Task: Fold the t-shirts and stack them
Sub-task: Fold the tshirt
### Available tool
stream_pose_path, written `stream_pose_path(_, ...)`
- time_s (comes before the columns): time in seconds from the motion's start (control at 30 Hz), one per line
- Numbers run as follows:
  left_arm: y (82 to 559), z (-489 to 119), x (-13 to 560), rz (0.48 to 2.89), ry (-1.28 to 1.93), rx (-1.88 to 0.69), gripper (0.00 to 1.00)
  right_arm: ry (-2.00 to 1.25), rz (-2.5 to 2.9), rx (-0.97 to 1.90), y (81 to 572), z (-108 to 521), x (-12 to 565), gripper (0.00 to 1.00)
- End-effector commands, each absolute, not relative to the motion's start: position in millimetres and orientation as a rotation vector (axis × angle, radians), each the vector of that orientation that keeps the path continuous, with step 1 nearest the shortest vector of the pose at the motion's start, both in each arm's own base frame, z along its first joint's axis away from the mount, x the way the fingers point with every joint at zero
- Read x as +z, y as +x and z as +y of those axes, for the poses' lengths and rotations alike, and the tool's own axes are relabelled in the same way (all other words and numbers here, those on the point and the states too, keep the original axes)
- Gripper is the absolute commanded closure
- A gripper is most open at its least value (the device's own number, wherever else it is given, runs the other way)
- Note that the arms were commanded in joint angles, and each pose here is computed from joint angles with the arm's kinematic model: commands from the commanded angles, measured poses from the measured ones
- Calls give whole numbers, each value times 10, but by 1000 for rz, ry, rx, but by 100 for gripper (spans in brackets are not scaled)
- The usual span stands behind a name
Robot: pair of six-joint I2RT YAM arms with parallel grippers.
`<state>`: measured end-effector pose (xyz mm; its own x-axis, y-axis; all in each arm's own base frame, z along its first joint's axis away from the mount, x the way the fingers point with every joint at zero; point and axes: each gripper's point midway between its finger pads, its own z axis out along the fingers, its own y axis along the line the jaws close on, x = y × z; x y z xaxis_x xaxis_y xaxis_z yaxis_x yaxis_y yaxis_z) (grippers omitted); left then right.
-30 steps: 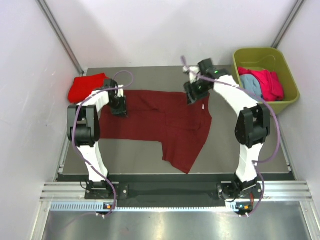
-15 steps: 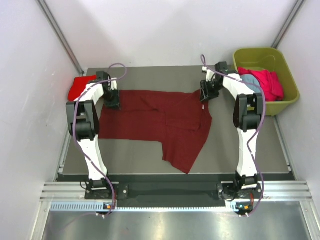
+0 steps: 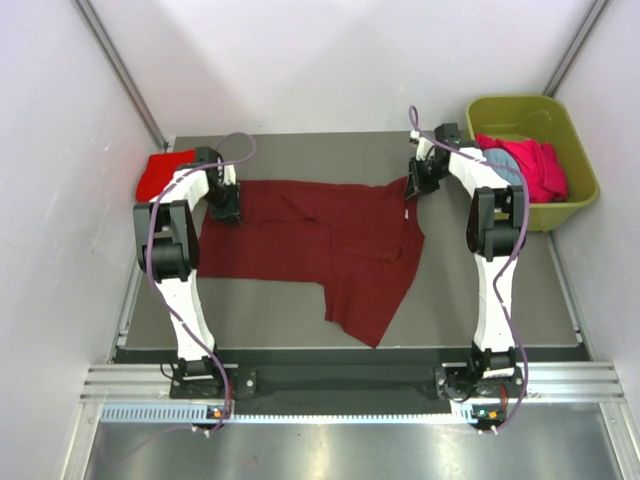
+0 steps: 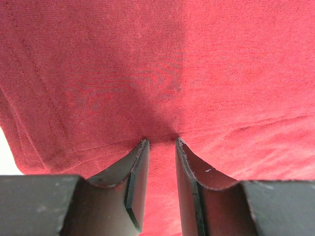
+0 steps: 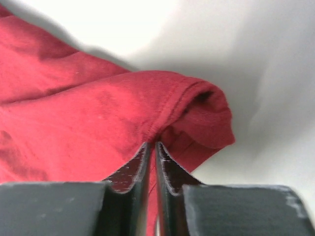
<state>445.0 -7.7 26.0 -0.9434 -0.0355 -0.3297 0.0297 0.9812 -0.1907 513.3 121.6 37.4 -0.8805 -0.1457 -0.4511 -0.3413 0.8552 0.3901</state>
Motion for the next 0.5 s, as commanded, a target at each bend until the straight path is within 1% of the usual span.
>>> stream_pose_path(0.0, 4285, -1, -58, 2886, -36, -253, 67, -336, 2568, 644, 5299, 1166, 468, 86)
stream_pose_path(0.1, 4330, -9, -53, 2879, -30, -263, 67, -333, 2576, 630, 5289, 1139, 447, 75)
stream_pose_path(0.2, 4345, -18, -42, 2874, -24, -271, 67, -326, 2574, 639, 5302, 1128, 441, 71)
stream_pose_path(0.47, 4269, -9, -46, 2888, -25, -261, 67, -318, 2521, 688, 5447, 1209, 505, 71)
